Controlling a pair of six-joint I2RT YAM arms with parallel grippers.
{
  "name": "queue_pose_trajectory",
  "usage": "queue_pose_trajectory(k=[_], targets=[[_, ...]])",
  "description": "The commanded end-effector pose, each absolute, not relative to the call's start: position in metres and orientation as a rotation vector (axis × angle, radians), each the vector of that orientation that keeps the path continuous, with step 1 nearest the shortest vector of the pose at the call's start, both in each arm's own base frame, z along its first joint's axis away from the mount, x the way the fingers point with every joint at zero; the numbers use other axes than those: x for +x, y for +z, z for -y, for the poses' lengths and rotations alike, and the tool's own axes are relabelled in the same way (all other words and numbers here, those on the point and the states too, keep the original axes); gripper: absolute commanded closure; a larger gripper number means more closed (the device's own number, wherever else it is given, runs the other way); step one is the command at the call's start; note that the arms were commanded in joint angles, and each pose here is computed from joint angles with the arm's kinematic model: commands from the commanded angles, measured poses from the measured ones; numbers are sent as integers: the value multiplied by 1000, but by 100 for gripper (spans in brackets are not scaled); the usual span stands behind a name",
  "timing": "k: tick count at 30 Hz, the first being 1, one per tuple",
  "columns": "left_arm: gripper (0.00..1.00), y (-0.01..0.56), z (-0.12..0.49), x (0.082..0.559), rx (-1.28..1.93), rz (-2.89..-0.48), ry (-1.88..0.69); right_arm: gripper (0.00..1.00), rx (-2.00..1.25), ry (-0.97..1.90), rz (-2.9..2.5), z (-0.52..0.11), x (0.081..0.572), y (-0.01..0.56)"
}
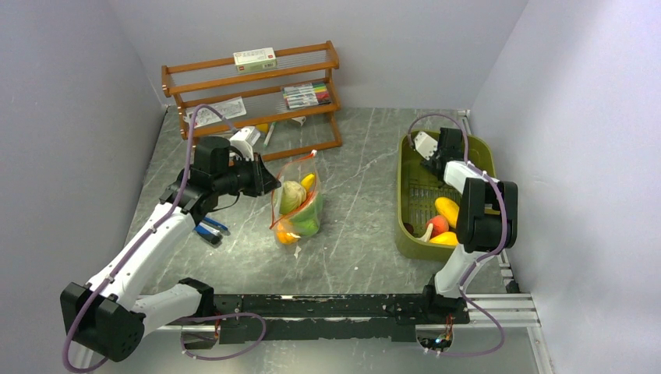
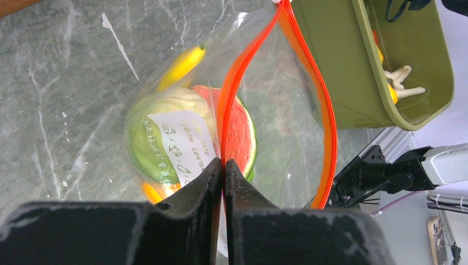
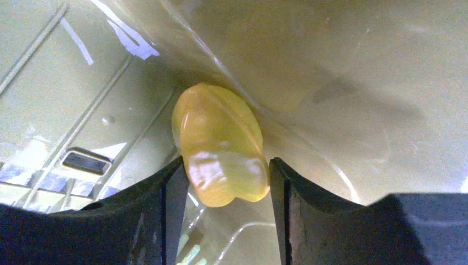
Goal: Place the food in the zip-top bag and seal the zipper
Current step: Pick up the fake fruit from the bin.
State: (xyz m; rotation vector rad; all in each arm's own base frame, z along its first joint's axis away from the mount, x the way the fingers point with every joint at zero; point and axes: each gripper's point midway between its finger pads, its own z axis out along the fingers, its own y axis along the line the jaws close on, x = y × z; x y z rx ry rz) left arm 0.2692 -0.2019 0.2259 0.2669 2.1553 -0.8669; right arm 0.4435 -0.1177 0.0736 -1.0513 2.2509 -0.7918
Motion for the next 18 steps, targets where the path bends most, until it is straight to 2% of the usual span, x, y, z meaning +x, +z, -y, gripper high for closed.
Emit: queue_pose_trajectory(k=[1, 18], targets=[[93, 236, 200, 271, 270, -2114, -854, 51, -1037, -717, -2283, 106, 443, 76], [93, 238, 198, 263, 276, -2092, -872, 57, -1017, -645, -2300, 67, 407, 105]])
